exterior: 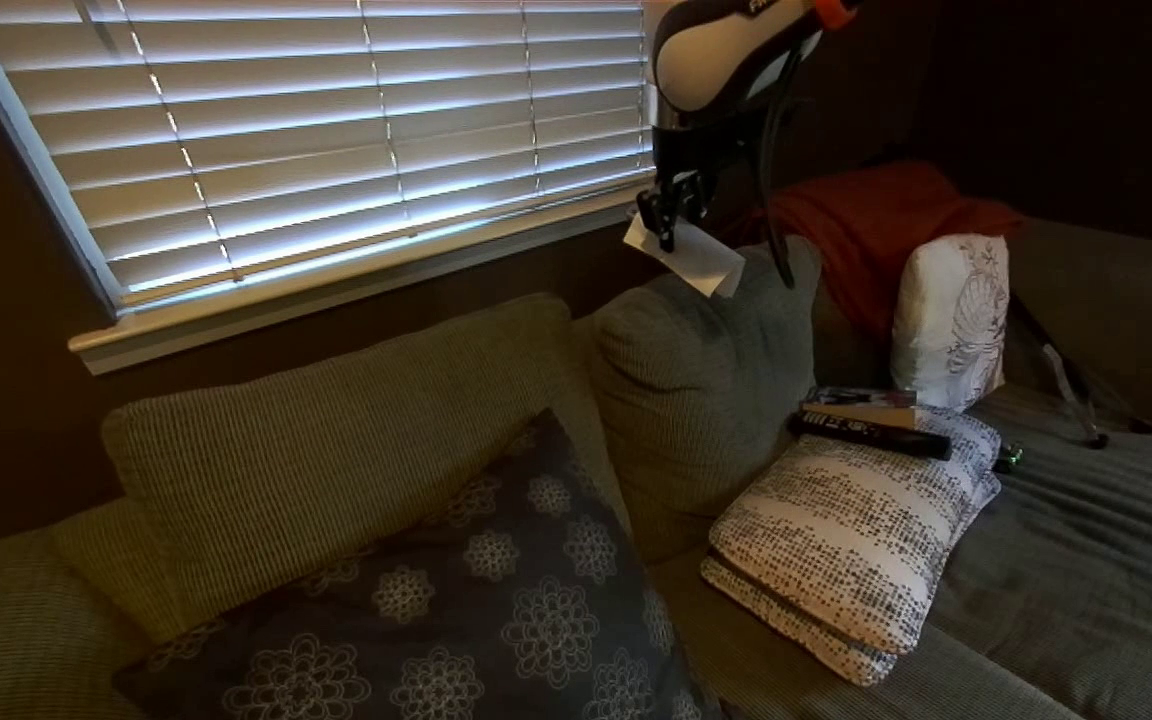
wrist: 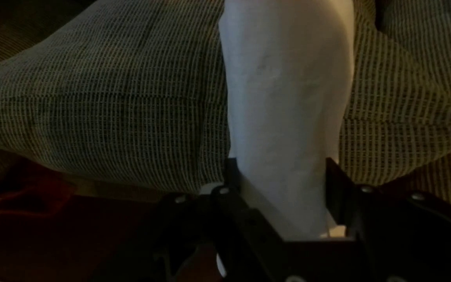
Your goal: Put the cloth on the remote and put the remote on top of the pillow
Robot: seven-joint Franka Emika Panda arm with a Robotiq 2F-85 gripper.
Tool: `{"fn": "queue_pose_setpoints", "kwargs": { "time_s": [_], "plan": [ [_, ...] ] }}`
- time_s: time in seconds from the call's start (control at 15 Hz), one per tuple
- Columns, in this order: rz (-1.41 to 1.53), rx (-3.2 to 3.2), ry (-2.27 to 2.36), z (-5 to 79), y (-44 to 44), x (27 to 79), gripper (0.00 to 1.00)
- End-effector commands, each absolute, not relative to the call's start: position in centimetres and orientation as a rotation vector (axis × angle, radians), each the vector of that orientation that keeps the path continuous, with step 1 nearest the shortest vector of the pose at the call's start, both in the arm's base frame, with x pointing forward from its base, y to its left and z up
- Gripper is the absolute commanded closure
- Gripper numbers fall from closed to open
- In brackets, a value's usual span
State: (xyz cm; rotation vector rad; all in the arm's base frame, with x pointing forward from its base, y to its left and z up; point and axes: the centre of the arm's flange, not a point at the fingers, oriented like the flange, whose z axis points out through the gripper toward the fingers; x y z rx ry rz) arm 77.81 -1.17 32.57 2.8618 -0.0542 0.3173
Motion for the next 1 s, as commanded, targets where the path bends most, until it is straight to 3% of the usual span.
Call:
{"fn": "queue_pose_setpoints", "kwargs": {
  "time_s": [0.0, 0.93],
  "plan": [
    [0.291, 2.867, -0.084, 32.5, -1.5, 83.0, 0.72],
    [0.301, 2.923, -0.234, 28.4, -7.1, 86.7, 0.72]
  ]
}}
